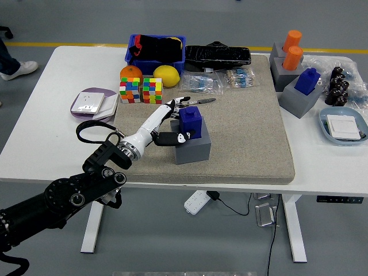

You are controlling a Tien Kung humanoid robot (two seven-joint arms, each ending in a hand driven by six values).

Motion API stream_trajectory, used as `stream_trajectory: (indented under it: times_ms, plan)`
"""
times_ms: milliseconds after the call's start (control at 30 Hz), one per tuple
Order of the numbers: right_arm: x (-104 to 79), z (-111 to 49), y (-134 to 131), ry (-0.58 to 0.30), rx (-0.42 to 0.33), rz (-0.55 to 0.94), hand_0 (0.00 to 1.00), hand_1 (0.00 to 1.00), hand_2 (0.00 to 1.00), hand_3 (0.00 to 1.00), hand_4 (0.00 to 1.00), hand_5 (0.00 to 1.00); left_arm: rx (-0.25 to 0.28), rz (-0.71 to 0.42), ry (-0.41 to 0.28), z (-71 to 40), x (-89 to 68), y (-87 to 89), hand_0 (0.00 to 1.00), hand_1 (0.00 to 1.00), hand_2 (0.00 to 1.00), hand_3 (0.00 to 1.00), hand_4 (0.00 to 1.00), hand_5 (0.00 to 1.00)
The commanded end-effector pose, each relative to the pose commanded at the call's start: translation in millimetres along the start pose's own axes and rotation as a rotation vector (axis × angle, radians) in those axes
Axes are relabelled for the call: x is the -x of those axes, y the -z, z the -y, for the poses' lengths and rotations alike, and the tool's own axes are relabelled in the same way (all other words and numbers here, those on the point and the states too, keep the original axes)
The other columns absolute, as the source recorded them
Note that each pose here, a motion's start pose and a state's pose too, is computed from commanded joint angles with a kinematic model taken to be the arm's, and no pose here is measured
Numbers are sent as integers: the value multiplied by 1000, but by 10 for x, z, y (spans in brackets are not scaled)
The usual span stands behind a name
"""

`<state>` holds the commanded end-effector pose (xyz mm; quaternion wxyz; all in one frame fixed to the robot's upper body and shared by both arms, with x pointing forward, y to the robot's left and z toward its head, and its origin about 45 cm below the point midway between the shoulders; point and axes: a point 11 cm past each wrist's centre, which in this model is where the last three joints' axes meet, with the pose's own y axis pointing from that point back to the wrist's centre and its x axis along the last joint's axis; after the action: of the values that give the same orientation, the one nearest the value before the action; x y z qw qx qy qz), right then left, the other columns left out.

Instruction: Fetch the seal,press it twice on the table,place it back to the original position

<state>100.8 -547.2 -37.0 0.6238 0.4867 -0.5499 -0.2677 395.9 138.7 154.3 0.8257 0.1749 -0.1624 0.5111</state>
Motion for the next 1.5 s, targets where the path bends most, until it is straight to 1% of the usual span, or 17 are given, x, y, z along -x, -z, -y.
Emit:
stream_trajectory:
  times_ms: [167, 300, 400, 467, 500, 567, 667, 767, 867, 967, 1100, 1167, 1233, 1333, 1500]
  plan:
    - [8, 1, 2, 2, -1, 1, 803, 711, 707, 666, 769, 560, 12, -14, -2, 1, -16, -37, 893, 514, 492, 923, 598, 2]
    - [11, 2, -3, 2, 0, 2, 803, 711, 707, 666, 770, 560, 34, -26, -19, 13, -91, -113, 891, 523, 481, 922, 597, 2]
    - [16, 2, -7, 3, 1, 2, 803, 710, 706, 665, 770, 560, 57, -33, -40, 21, -188, -187, 887, 529, 478, 922, 588, 2]
    - [19, 3, -2, 4, 0, 3, 803, 710, 706, 665, 770, 560, 74, -37, -68, 25, -296, -233, 887, 529, 478, 922, 588, 2]
    - [21, 3, -2, 4, 0, 3, 803, 710, 706, 665, 770, 560, 77, -37, -78, 25, -328, -238, 887, 529, 478, 922, 588, 2]
    - [27, 4, -4, 6, 0, 4, 803, 710, 706, 665, 770, 560, 75, -37, -118, 24, -446, -212, 887, 529, 478, 922, 588, 2]
    - [30, 4, -7, 6, 0, 7, 803, 711, 706, 665, 770, 560, 56, -37, -165, 16, -577, -120, 886, 536, 478, 922, 601, 2]
    - [25, 4, -12, 5, 1, 8, 803, 711, 706, 665, 770, 560, 7, -24, -229, -21, -743, 96, 886, 536, 478, 922, 601, 2]
    - [27, 4, -13, 6, 1, 8, 803, 712, 706, 665, 770, 560, -44, -8, -265, -63, -829, 282, 888, 538, 477, 920, 599, 2]
    - [40, 6, -6, 9, 0, 8, 803, 712, 706, 665, 770, 560, -103, -4, -292, -125, -879, 502, 888, 538, 477, 920, 599, 2]
    - [42, 6, -7, 9, 0, 7, 803, 712, 706, 665, 770, 559, -171, -9, -313, -220, -888, 767, 889, 548, 477, 918, 599, 2]
    - [41, 6, -8, 8, 0, 7, 803, 712, 706, 665, 770, 559, -193, -13, -319, -254, -882, 848, 889, 548, 477, 918, 599, 2]
    - [39, 6, -8, 8, 0, 6, 803, 711, 706, 666, 770, 560, -237, -6, -318, -308, -849, 985, 890, 549, 477, 915, 600, 2]
    - [41, 6, 0, 8, -3, 8, 803, 711, 706, 666, 770, 560, -278, -7, -313, -377, -800, 1128, 890, 549, 477, 915, 600, 2]
    - [35, 5, -5, 7, -2, 7, 803, 711, 706, 666, 770, 560, -303, -8, -314, -436, -761, 1227, 891, 553, 475, 915, 599, 2]
